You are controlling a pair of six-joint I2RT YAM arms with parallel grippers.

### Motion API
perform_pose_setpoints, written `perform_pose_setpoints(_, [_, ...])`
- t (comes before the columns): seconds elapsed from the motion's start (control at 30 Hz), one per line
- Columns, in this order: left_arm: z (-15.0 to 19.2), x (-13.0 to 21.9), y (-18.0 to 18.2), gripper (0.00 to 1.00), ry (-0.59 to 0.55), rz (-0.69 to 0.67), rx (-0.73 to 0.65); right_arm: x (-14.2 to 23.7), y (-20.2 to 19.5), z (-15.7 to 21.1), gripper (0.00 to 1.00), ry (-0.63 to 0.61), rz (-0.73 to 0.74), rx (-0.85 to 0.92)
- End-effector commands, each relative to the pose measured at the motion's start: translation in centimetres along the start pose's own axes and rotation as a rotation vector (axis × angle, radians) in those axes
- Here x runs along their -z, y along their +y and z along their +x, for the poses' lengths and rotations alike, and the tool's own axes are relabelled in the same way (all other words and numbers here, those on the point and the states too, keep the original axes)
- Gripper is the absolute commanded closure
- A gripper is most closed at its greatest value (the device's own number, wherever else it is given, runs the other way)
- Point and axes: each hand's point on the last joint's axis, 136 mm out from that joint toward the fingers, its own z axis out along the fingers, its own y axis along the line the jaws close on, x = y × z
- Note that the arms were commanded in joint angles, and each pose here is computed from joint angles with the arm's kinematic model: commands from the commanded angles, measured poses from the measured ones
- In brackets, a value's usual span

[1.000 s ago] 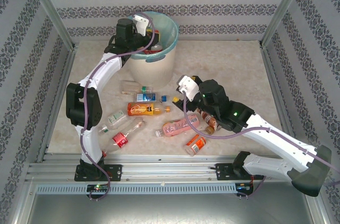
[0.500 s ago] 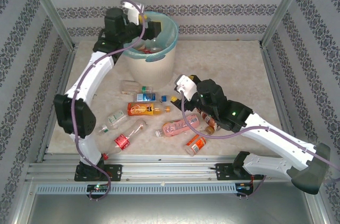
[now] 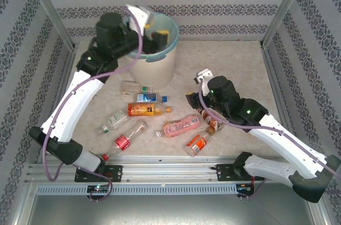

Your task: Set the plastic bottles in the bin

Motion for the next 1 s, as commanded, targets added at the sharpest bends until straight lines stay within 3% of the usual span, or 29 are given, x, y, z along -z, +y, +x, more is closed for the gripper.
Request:
perform_pose_setpoints(0.0, [7.3, 0.5, -2.7, 0.24, 0.216, 0.072, -0.008, 1.3, -2.9, 7.1, 0.2, 0.232, 0.132, -0.235])
perform_pose_setpoints(0.1, [11.5, 1.0, -6.0, 0.24, 0.265, 0.166, -0.005, 1.7, -2.6, 10.3, 0.22, 0.298, 0.091, -0.295])
perform_pose_setpoints(0.23, [17.2, 1.5, -7.7, 0.25, 0.386, 0.208, 0.091, 1.1, 1.6, 10.9, 0.27, 0.276, -0.149, -0.318])
perform_pose_setpoints(0.3, [20.2, 2.4, -7.6, 0.24, 0.445, 0.184, 0.133, 0.7, 3.9, 11.0, 0.27, 0.261, -0.248, -0.22])
perform_pose_setpoints(0.47, [25.5, 6.4, -4.9, 0.23, 0.575, -0.05, 0.252, -0.9, 9.7, 8.1, 0.23, 0.111, -0.391, 0.163])
perform_pose_setpoints(0.57, [26.3, 9.4, -3.2, 0.23, 0.619, -0.2, 0.311, -2.6, 14.4, 6.3, 0.19, -0.016, -0.493, 0.437])
perform_pose_setpoints(0.67, [25.7, 12.5, -0.9, 0.22, 0.568, -0.387, 0.375, -5.2, 19.2, 5.4, 0.17, -0.108, -0.583, 0.702])
perform_pose_setpoints(0.8, [23.5, 17.0, 2.6, 0.24, 0.425, -0.61, 0.356, -9.0, 24.8, 5.9, 0.17, -0.102, -0.716, 0.944])
perform_pose_setpoints(0.97, [23.8, 20.6, 4.9, 0.22, 0.405, -0.766, 0.346, -12.1, 29.4, 7.0, 0.16, -0.089, -0.863, 1.062])
